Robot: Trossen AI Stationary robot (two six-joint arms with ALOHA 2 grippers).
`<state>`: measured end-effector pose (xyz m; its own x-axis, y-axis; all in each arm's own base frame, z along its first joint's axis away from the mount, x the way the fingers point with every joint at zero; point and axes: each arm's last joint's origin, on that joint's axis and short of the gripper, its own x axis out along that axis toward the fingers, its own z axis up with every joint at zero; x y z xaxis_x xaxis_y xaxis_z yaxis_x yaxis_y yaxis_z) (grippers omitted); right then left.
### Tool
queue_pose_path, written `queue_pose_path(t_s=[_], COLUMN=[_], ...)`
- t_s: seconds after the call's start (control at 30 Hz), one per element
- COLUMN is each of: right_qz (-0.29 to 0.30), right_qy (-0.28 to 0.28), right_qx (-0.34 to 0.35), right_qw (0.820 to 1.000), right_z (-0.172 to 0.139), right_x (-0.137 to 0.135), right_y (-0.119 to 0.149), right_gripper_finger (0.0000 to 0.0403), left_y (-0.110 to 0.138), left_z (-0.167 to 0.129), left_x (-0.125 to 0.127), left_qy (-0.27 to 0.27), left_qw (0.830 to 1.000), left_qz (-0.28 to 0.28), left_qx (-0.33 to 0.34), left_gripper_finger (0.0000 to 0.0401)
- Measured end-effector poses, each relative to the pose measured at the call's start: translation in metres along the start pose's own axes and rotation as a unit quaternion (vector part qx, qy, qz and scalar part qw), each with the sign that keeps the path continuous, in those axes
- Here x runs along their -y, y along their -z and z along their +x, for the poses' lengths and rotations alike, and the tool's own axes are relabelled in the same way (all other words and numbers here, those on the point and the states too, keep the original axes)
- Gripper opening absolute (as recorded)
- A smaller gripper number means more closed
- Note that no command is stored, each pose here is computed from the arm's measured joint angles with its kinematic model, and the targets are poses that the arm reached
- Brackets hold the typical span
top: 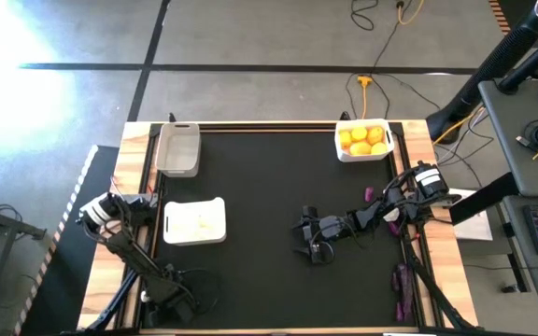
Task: Sort produce into baskets
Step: Put the white garlic into the bottom white bin
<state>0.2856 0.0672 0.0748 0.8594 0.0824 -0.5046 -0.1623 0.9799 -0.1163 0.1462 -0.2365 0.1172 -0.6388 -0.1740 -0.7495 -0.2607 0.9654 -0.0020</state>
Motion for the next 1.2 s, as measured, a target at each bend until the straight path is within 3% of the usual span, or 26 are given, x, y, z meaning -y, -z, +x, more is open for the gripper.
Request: queue_pose_path(t_s=[0.27, 0.37, 0.53, 0.63, 0.73, 0.93, 1.03, 1.2], right_qz=[-0.001, 0.001, 0.006, 0.007, 0.008, 0.013, 0.020, 0.030], right_qy=[0.001, 0.004, 0.009, 0.013, 0.014, 0.014, 0.014, 0.014], right_qx=[0.001, 0.001, 0.001, 0.001, 0.001, 0.001, 0.000, -0.004], right_qw=[1.000, 1.000, 1.000, 1.000, 1.000, 1.000, 1.000, 0.999], right_z=[0.000, 0.000, 0.001, 0.001, 0.001, 0.001, 0.001, 0.001], right_x=[0.001, 0.003, 0.008, 0.009, 0.010, 0.010, 0.010, 0.010], right_y=[0.000, 0.000, 0.000, 0.000, 0.000, 0.000, 0.000, 0.001], right_gripper_finger=[0.0325, 0.0325, 0.0325, 0.0325, 0.0325, 0.0325, 0.0325, 0.0325], left_y=[0.001, 0.000, -0.006, -0.006, -0.007, -0.015, -0.022, -0.024], left_z=[-0.001, -0.012, -0.052, -0.084, -0.119, -0.173, -0.188, -0.191], left_x=[0.000, -0.002, -0.005, -0.007, -0.009, -0.027, -0.046, -0.096], left_qy=[-0.002, 0.012, 0.014, -0.009, -0.054, -0.160, -0.184, -0.184], left_qw=[1.000, 0.998, 0.996, 0.996, 0.991, 0.937, 0.923, 0.928], left_qz=[-0.006, -0.040, -0.079, -0.089, -0.081, -0.091, -0.087, -0.116], left_qx=[-0.011, -0.047, -0.047, -0.007, 0.092, 0.296, 0.327, 0.304], left_gripper_finger=[0.0071, 0.0070, 0.0075, 0.0075, 0.0075, 0.0076, 0.0076, 0.0076])
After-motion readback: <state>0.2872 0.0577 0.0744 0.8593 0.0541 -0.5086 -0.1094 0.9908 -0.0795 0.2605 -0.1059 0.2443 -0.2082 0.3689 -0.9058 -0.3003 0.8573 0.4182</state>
